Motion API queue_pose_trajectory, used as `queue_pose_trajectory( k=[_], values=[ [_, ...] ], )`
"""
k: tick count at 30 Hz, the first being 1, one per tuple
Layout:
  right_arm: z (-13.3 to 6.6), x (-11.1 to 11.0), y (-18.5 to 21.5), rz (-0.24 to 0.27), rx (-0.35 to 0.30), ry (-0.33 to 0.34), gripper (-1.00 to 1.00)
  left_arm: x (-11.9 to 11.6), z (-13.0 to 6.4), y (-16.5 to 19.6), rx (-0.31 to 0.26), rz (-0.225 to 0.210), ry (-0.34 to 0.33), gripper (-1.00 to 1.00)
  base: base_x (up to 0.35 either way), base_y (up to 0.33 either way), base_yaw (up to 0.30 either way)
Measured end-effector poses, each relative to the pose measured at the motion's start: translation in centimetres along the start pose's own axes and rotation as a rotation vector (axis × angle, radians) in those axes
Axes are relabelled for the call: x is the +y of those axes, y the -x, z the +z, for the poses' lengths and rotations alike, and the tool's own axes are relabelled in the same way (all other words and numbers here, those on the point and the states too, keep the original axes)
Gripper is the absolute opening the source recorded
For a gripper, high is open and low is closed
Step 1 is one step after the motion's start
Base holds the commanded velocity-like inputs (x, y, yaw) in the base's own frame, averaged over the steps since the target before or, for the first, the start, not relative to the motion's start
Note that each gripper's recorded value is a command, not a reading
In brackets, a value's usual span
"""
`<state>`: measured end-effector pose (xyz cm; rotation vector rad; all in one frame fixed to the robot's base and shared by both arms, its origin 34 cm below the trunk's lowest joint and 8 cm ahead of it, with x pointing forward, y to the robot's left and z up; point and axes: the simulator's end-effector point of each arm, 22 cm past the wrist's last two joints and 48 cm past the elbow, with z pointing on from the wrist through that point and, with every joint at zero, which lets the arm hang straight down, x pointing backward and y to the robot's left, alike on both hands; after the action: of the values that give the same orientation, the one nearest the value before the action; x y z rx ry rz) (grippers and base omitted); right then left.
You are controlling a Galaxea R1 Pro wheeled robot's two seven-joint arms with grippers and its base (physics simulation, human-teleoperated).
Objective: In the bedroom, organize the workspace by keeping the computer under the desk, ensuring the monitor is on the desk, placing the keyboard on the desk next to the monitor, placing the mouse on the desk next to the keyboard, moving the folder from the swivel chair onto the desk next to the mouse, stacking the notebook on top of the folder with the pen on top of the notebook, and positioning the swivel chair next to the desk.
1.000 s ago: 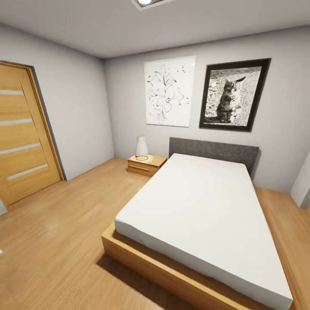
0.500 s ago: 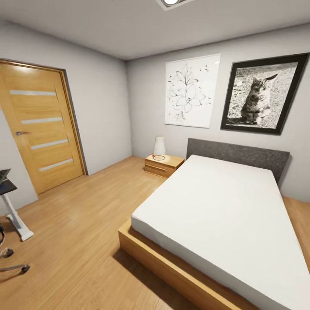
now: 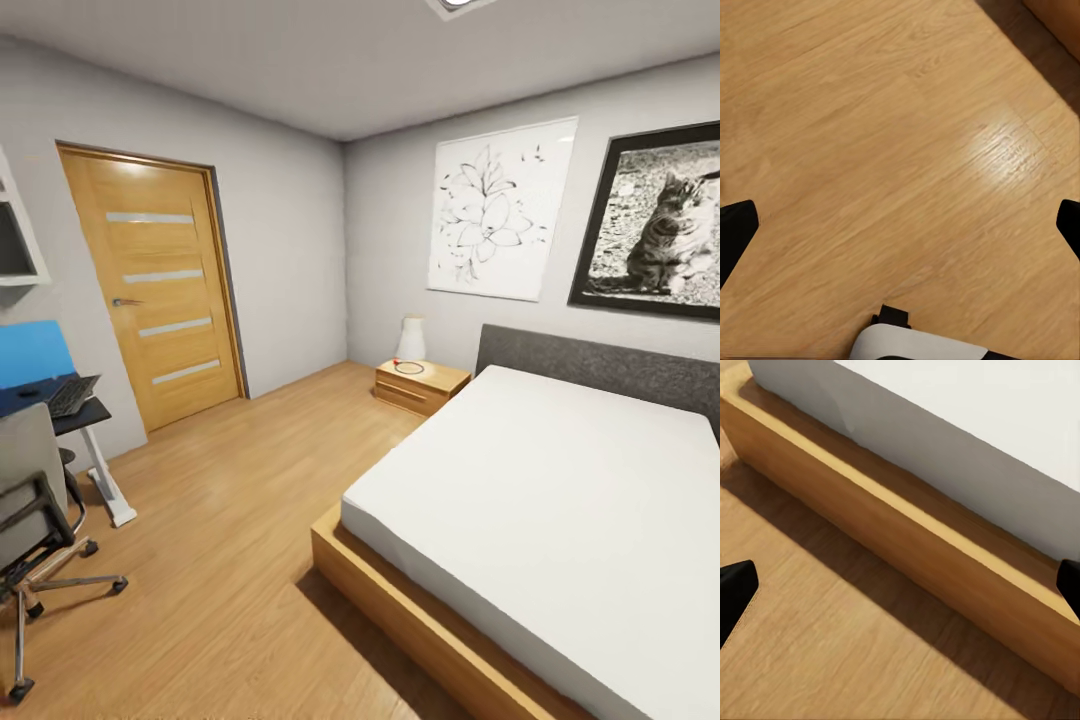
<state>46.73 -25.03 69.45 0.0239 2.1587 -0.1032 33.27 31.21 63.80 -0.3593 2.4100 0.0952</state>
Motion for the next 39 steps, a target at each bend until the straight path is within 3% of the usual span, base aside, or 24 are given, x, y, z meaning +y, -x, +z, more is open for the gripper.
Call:
queue_pose_trajectory(
  k=[12, 21, 39],
  values=[
    [-0.01, 0.16, 0.01, -0.001, 0.000, 0.003, 1.00, -0.02, 0.00, 0.00, 0.000, 0.000, 0.000, 1.00, 0.000, 0.011, 0.289],
    [-0.02, 0.22, 0.03, -0.003, -0.001, 0.006, 1.00, -0.02, 0.00, 0.02, -0.001, 0.000, -0.001, 1.00, 0.014, 0.218, 0.289],
    [-0.09, 0.12, -0.11, -0.003, 0.002, 0.004, 1.00, -0.09, -0.03, 0.00, -0.001, 0.000, -0.002, 1.00, 0.260, 0.201, 0.289]
  ],
)
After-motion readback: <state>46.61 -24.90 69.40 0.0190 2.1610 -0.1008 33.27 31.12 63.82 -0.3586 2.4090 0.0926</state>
